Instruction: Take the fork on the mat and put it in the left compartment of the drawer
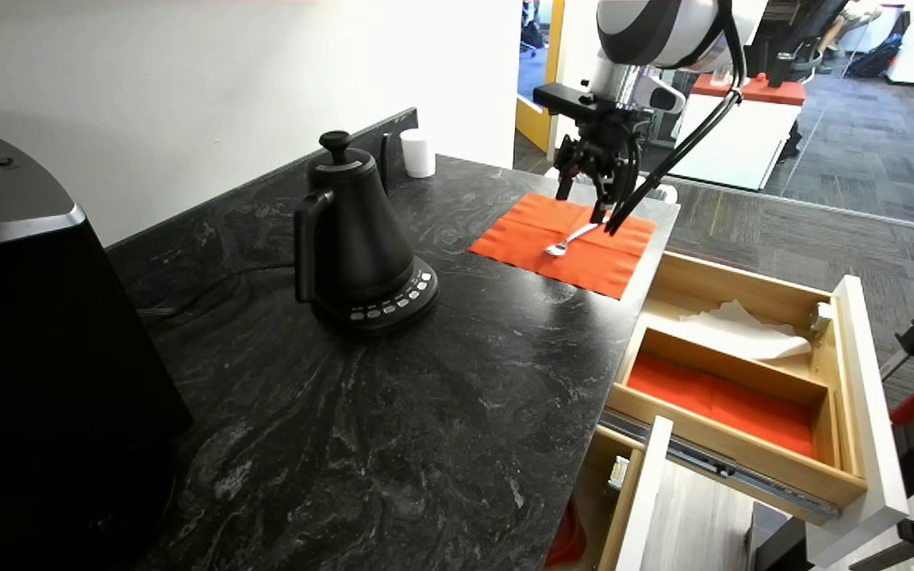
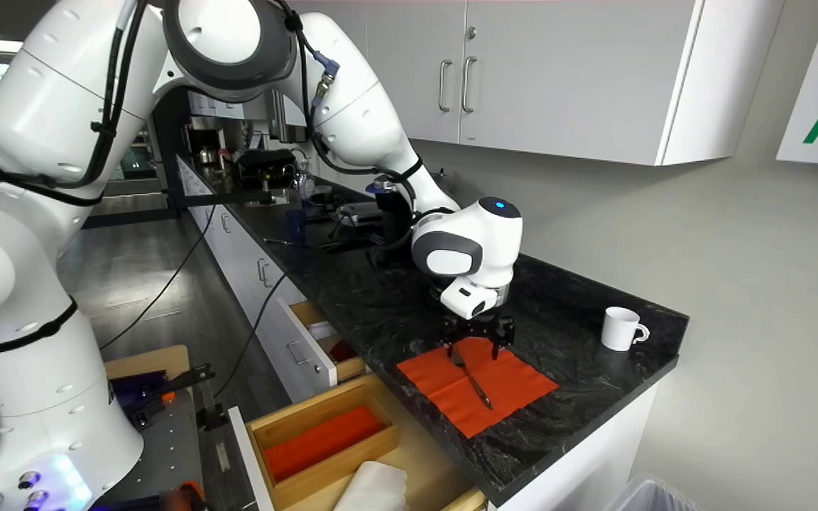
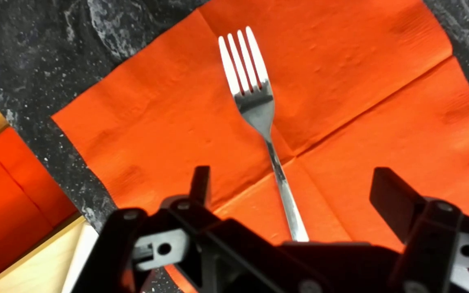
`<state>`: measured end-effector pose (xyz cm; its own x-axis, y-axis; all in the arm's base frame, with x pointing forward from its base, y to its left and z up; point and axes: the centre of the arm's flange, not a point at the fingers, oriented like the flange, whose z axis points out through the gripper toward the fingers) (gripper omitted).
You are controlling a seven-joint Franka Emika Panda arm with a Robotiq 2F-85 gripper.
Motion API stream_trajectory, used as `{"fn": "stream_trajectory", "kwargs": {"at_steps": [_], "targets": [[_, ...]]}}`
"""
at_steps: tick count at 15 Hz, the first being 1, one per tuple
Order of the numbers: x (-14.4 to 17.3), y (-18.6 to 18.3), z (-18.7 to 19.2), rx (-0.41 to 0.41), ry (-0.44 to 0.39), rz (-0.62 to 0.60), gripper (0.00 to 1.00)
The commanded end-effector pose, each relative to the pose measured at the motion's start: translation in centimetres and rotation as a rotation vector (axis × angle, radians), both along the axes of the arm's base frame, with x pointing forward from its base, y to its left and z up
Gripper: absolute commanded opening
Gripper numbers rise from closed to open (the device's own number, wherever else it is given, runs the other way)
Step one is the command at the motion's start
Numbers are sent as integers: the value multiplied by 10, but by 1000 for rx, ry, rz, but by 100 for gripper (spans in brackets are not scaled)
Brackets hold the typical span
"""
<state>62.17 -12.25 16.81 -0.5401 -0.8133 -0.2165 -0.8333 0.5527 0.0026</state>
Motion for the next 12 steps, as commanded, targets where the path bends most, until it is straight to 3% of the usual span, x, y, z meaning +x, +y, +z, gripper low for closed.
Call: {"fn": "stream_trajectory", "kwargs": {"at_steps": [1,12], "targets": [[-4,0,-7,21,18,-24,100],[-3,-8,-38,42,34,-17,100]]}}
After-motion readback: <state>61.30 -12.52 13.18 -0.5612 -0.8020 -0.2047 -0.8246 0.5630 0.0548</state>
